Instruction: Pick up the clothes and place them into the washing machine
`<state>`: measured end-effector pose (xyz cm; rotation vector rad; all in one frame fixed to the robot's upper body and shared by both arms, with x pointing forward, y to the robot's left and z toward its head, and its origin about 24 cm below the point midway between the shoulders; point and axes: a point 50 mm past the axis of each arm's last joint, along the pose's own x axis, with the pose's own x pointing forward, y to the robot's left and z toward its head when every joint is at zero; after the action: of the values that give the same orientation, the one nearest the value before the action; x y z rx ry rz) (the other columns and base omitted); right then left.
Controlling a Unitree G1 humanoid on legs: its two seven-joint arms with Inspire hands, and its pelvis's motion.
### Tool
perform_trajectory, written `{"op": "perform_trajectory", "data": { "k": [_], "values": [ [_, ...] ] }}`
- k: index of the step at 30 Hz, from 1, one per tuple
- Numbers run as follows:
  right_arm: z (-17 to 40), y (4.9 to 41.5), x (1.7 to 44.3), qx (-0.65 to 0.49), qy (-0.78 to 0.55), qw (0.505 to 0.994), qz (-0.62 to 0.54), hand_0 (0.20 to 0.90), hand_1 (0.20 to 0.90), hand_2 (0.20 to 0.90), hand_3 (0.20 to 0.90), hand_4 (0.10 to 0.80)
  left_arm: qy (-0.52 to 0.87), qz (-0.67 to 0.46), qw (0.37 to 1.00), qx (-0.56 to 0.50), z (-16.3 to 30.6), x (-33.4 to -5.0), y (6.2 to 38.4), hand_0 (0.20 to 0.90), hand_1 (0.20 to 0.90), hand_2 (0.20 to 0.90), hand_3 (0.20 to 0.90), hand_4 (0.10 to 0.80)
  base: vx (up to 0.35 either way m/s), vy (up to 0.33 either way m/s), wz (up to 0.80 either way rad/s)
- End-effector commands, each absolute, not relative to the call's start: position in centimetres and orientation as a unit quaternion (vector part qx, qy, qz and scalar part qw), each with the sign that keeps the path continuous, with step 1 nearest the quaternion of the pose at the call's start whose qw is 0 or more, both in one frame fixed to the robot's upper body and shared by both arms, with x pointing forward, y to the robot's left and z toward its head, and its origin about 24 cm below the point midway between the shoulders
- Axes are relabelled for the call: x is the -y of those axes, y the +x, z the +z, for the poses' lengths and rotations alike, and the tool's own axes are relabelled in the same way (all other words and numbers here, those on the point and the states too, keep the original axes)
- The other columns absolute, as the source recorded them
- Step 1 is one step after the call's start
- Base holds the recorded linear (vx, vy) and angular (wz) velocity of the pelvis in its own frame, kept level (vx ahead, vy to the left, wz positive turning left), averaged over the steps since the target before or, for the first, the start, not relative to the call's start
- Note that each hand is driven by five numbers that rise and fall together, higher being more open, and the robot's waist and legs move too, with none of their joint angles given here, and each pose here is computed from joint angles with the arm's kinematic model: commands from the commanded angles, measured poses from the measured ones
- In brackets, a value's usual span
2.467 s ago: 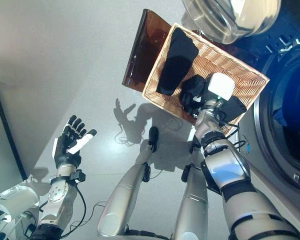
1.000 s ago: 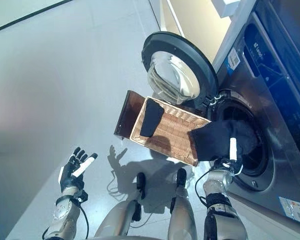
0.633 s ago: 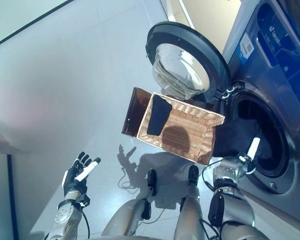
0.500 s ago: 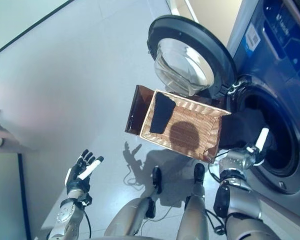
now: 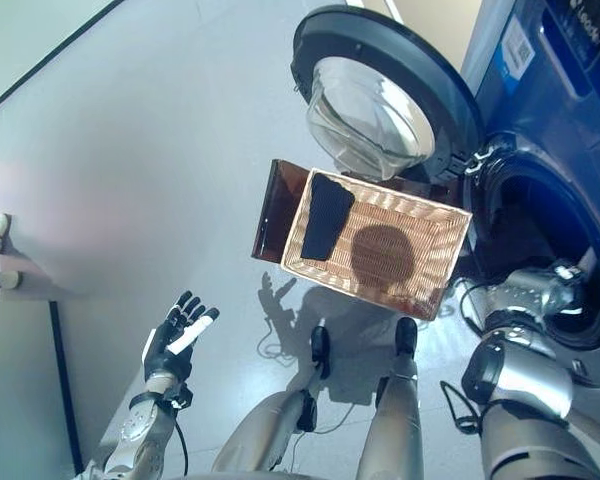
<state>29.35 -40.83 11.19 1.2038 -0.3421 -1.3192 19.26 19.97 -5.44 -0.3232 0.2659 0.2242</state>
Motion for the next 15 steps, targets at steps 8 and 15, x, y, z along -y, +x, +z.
{"op": "perform_trajectory", "data": {
  "k": [8,15],
  "values": [
    [23.0,27.2,44.9,0.321,0.424,0.641,-0.553,0.200,0.200,0.200,0.200,0.300,-0.150,0.112,0.982,-0.032,-1.7,-21.6,20.3,0.900,0.900,0.900,0.900,0.800,0.004,-0.002,0.04],
    [24.0,27.1,44.6,0.358,0.403,0.653,-0.532,0.200,0.200,0.200,0.200,0.300,-0.161,0.127,0.978,-0.037,-2.1,-21.8,20.1,0.900,0.900,0.900,0.900,0.800,0.030,0.017,-0.03]
  ]
}}
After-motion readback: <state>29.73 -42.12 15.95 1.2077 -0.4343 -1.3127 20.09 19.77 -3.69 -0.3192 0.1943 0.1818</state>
